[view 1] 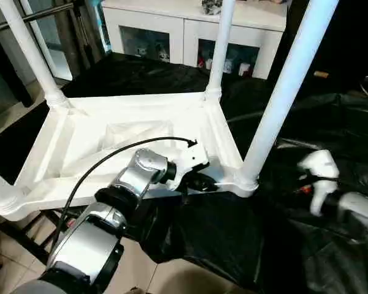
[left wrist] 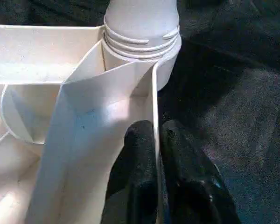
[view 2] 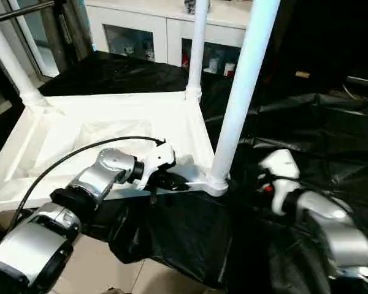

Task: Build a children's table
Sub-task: Rotate leg to tighten

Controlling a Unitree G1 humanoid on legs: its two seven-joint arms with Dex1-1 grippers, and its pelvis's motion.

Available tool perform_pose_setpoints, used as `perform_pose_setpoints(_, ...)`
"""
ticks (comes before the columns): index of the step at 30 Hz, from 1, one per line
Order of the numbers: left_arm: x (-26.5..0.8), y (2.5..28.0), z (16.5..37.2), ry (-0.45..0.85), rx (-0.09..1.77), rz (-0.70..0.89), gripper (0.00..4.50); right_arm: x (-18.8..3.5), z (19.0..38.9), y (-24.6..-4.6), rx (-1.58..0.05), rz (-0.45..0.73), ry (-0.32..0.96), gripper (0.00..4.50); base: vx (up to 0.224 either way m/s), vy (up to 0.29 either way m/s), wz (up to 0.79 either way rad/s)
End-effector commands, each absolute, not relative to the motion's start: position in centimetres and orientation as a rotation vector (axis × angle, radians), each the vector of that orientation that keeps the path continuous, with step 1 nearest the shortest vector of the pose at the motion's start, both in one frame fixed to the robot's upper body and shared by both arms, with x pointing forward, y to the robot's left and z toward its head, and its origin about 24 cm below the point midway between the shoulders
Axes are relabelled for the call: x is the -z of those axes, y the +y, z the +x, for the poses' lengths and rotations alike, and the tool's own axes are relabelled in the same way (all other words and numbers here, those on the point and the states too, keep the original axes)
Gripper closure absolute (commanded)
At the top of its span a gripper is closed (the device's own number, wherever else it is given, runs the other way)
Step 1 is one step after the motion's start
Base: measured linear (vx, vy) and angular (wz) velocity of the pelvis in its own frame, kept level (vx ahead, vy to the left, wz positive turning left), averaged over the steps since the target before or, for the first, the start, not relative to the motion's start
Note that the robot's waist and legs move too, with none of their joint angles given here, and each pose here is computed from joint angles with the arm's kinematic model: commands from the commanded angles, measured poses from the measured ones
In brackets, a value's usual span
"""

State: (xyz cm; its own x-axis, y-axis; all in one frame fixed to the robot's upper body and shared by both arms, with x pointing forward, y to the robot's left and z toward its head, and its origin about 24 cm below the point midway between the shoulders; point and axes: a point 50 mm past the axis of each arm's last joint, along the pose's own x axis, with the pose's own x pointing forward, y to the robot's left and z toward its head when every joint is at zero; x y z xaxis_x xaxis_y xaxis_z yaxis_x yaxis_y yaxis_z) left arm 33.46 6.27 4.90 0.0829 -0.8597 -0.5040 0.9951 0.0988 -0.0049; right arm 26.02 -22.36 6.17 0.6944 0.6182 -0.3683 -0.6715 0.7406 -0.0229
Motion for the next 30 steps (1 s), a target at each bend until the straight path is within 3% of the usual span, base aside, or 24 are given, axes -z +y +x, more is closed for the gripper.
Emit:
perform_pose_setpoints(1, -4.1, 7.1, 33.2, 0.487, 1.429, 0.392, 4.42, -6.0, 26.2, -21.8, -0.755, -0.185, 0.349, 0.96, 0.000, 0.000, 0.00)
perform_pose_setpoints(5, -4.1, 8.0, 33.0, 0.466, 1.429, 0.385, 4.50, -5.7, 26.6, -20.4, -0.803, -0.115, 0.330, 0.63, 0.000, 0.000, 0.00)
perform_pose_setpoints(8, -3.7, 8.5, 32.6, 0.478, 1.455, 0.411, 4.50, -5.6, 26.7, -19.9, -0.833, -0.130, 0.326, 0.29, 0.000, 0.000, 0.00)
perform_pose_setpoints(18, -3.0, 10.0, 30.9, 0.518, 1.572, 0.465, 4.50, -4.8, 27.1, -18.3, -0.949, -0.139, 0.341, 0.29, 0.000, 0.000, 0.00)
perform_pose_setpoints(19, -3.0, 10.0, 30.9, 0.518, 1.572, 0.465, 4.50, -4.8, 27.1, -18.3, -0.949, -0.139, 0.341, 0.64, 0.000, 0.000, 0.00)
perform_pose_setpoints(28, -3.2, 10.8, 30.6, 0.537, 1.575, 0.470, 4.50, -4.3, 27.7, -17.2, -1.043, -0.140, 0.349, 1.17, 0.000, 0.000, 0.00)
perform_pose_setpoints(30, -3.2, 10.9, 30.7, 0.536, 1.571, 0.455, 4.50, -4.2, 27.8, -17.1, -1.056, -0.136, 0.349, 1.52, 0.000, 0.000, 0.00)
